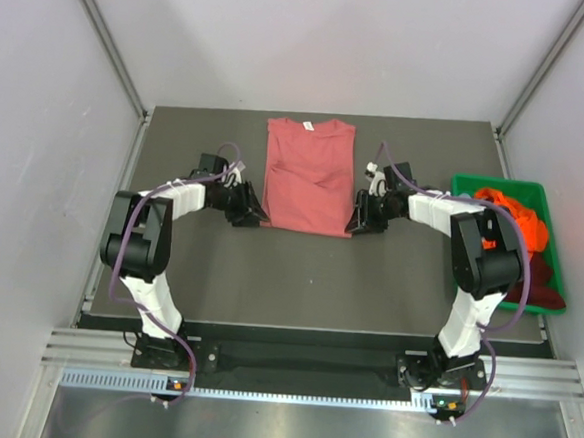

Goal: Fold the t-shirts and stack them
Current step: Fold the tshirt

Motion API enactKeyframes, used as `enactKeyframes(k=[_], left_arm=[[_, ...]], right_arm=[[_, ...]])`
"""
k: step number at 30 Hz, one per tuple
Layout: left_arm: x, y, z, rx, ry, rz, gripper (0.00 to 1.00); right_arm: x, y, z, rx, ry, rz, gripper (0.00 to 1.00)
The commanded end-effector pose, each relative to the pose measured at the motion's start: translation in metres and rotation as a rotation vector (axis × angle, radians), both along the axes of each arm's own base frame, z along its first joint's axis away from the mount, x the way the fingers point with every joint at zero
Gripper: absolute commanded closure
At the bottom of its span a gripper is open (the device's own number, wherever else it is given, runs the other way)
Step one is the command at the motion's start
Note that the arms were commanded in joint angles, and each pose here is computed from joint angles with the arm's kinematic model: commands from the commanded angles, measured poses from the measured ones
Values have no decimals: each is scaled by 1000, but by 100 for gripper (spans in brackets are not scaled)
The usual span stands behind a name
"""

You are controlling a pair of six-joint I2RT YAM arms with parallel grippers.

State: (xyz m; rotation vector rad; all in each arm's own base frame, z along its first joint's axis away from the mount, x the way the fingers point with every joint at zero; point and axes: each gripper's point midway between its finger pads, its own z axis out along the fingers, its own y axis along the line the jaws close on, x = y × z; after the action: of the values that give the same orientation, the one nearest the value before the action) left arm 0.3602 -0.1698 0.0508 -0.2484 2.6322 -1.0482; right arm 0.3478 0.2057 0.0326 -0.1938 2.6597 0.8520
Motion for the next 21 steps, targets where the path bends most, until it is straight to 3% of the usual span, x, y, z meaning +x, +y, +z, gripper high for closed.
enactKeyframes(k=[1,5,7,10,21], left_arm=[[4,0,-6,25,-37,-23,55],[4,1,-9,31,-26,-19,60],[3,2,-11,35,-18,-17,72],[1,3,-15,49,9,-15,99],[-8,25,-10,184,21,34,100]], right_arm=[[10,6,5,24,-55,25,64],[11,7,1,24,-50,25,69],[10,7,0,25,-45,27,75],[11,3,-1,5,-46,14,100],[10,-24,-1,-116,-64,-57,100]])
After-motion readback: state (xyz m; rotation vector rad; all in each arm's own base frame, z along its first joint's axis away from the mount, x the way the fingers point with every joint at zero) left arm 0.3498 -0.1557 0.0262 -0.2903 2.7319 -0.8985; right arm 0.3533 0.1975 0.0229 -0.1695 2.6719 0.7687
